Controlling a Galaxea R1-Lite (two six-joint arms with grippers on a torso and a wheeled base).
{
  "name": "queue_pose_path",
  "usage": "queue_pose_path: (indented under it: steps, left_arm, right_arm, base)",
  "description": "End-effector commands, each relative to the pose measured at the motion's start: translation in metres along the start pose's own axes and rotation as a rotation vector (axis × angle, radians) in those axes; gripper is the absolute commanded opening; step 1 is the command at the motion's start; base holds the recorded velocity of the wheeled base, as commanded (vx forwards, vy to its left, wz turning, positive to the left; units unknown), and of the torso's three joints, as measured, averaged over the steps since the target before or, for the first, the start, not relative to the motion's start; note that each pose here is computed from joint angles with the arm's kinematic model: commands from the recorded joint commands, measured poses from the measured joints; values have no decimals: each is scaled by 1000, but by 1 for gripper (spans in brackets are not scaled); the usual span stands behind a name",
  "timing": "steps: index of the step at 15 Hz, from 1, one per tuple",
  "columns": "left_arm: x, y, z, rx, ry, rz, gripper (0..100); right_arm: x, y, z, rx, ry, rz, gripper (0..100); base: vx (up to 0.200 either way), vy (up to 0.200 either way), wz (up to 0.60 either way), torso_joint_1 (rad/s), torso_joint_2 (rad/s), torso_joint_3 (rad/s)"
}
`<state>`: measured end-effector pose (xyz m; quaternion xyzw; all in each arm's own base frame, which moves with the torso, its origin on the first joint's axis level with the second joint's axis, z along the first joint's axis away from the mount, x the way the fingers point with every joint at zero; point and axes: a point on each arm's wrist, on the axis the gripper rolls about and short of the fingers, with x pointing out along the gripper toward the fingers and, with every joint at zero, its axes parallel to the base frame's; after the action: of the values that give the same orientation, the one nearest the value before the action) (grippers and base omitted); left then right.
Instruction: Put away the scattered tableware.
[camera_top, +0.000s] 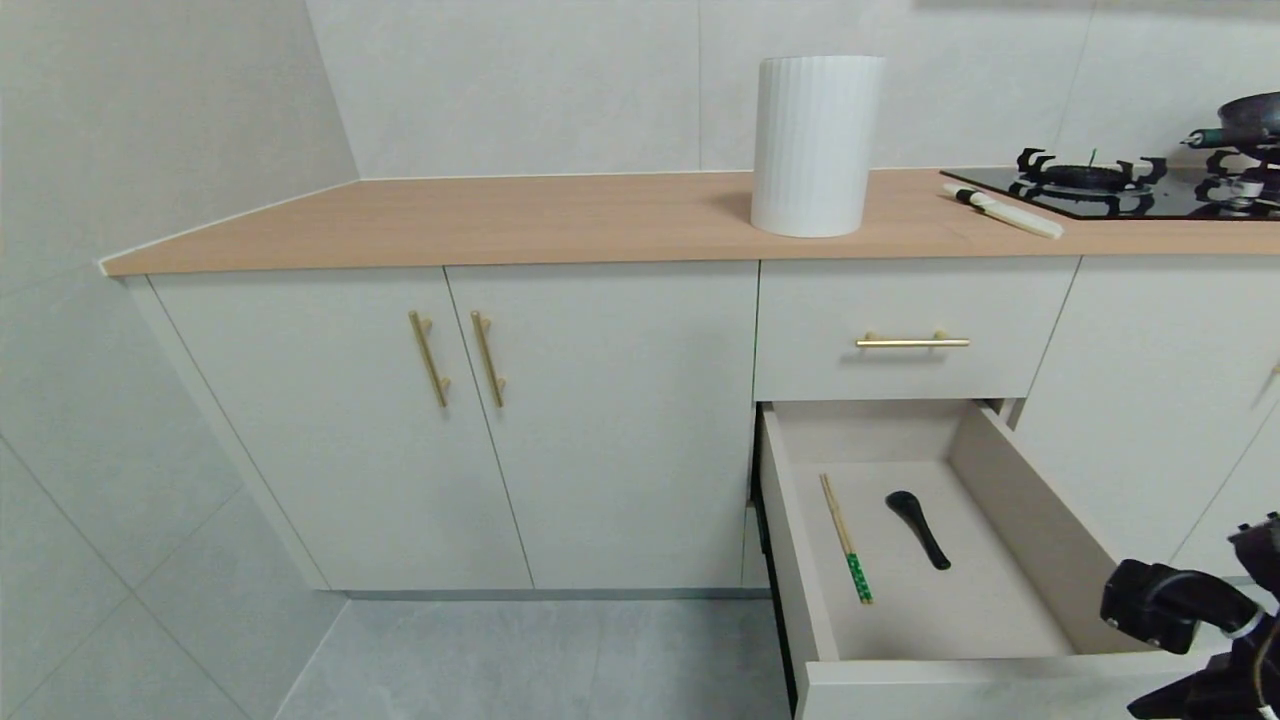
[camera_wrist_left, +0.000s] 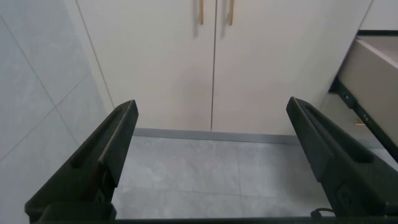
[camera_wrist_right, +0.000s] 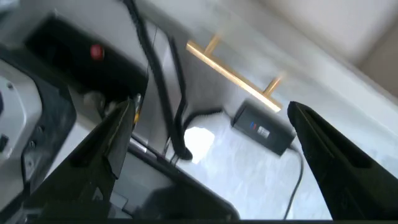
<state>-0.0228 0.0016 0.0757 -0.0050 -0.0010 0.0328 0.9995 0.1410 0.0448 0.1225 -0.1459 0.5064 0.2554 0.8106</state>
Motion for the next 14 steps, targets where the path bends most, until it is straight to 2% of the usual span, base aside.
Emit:
queue_pose_path:
  steps: [1,3,8,11,14]
  left_arm:
    - [0,0,0,-1,0,0,100]
    - [0,0,0,-1,0,0,100]
    - [0,0,0,-1,0,0,100]
    - [0,0,0,-1,0,0,100]
    - [0,0,0,-1,0,0,100]
  right_arm:
    - [33,-9,9,58,166,20,100]
    - [40,-12,16,115,197,-33,100]
    - [46,-13,49,401,219,-187,100]
    - [53,-16,58,461,215,-201,100]
    - [66,-21,65,487,174,-254,100]
  base:
    - [0,0,0,0,0,0]
    - [0,0,0,0,0,0]
    - [0,0,0,0,0,0]
    - [0,0,0,0,0,0]
    - [0,0,0,0,0,0]
